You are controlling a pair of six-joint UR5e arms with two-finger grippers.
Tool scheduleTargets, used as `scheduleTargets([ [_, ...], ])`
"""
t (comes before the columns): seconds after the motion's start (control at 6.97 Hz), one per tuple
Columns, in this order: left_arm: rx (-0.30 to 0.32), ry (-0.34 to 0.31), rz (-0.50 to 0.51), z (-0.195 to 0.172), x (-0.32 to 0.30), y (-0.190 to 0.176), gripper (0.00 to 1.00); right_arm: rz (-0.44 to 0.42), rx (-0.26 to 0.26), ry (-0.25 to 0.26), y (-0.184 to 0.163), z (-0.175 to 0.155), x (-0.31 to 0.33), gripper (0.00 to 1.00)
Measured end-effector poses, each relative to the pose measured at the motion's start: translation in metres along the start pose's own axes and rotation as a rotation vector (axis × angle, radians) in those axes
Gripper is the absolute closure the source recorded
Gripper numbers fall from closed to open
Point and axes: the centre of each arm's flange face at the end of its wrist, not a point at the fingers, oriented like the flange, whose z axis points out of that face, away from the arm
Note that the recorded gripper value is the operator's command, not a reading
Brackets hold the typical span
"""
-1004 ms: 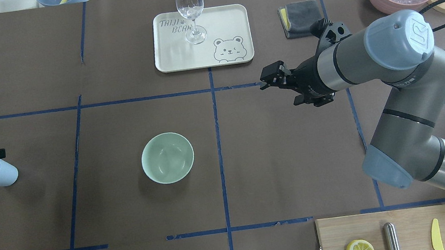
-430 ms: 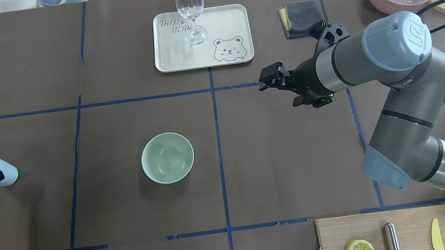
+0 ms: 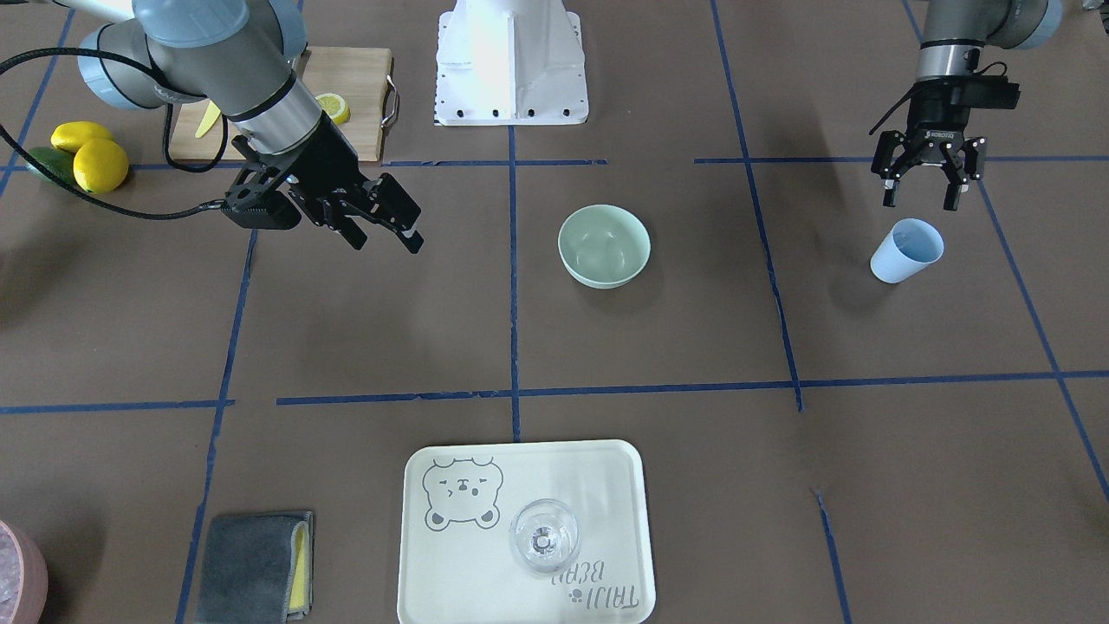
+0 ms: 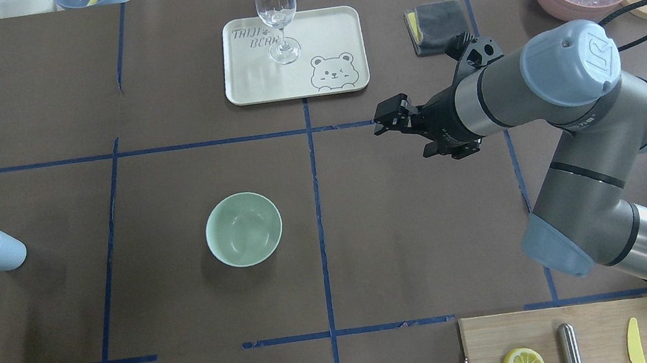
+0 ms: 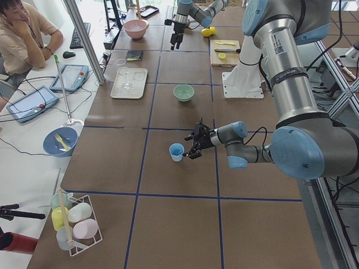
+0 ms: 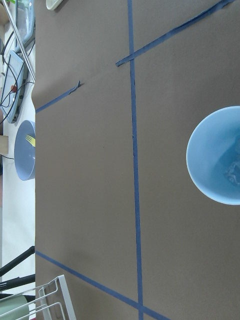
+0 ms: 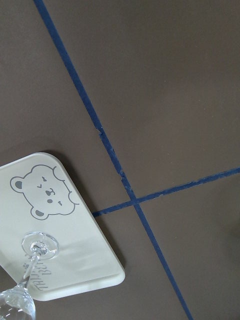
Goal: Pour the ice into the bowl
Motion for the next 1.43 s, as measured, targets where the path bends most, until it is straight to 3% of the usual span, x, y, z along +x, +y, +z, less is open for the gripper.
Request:
scheduleTargets([
  [0.29,0.061,-0.026,0.038,0.004,-0.012,0.031,0.00,0.000,-0.001,0.001,0.000,0.001,0.000,0.00],
  [0.86,0.162,-0.033,0.004,0.043,0.011,0.071,0.02,-0.007,-0.001,0.002,0.000,0.001,0.001,0.00],
  [1.43,0.271,-0.055,0.002,0.067,0.030,0.085,0.02,-0.008,0.000,0.001,0.000,0.000,0.000,0.00],
])
